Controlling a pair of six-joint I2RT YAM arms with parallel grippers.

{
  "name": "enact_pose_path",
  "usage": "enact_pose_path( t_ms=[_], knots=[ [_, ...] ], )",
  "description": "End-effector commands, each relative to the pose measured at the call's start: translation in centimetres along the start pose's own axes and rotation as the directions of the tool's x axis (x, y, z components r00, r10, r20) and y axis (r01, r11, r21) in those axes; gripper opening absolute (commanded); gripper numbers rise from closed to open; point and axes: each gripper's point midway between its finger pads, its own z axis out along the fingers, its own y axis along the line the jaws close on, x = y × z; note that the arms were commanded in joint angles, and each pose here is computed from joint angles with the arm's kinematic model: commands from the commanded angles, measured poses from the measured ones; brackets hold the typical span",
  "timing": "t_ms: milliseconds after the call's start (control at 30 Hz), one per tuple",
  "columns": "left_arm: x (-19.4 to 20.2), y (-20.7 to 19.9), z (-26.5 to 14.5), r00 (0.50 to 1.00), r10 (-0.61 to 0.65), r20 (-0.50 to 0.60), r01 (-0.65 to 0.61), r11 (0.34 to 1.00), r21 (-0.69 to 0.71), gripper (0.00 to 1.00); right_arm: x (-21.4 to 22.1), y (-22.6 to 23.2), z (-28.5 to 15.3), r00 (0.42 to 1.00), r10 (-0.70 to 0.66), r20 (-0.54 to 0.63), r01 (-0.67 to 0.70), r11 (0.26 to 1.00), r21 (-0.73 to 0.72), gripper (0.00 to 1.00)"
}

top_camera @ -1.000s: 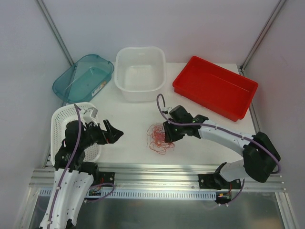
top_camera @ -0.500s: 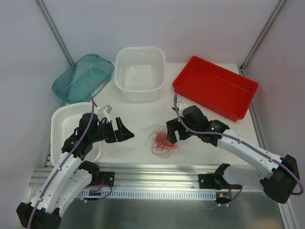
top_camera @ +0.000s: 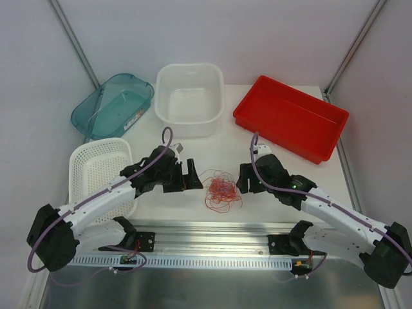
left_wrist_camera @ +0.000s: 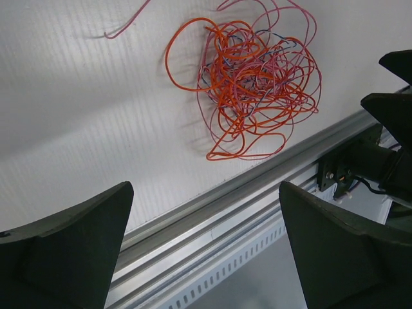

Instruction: Untangle the cables

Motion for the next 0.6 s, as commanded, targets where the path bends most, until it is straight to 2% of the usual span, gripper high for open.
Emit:
enact_pose_path(
  t_ms=[0,133,200,367,567],
  knots=[
    [-2.6,-2.2,1.3,0.997,0.002,0.082,0.0,1.0,-0.024,0.97,-3.0,0.9,0.6,0.991,0.082,0.108,-0.078,0.996,-0.04,0.67],
    [-1.5,-2.2,4.3,1.0,0.006,0.012,-0.005,0.996,-0.09,0.93,-3.5,1.4,1.7,0.99,0.085,0.11,-0.078,0.995,-0.069,0.53],
    [-1.5,-2.9,5.2,1.0,0.001,0.0,-0.001,0.996,-0.091,0.92,-3.6,1.8,2.4,0.992,0.079,0.097,-0.071,0.993,-0.089,0.5],
    [-0.6,-3.2,7.9,0.998,-0.002,-0.065,-0.006,0.993,-0.115,0.84,-3.4,2.5,3.6,0.996,0.073,0.058,-0.066,0.991,-0.117,0.48],
    [0.5,-4.1,8.3,0.995,0.012,-0.1,-0.021,0.995,-0.093,0.82,-2.7,2.3,4.4,0.997,0.071,0.032,-0.068,0.992,-0.108,0.48]
  ],
)
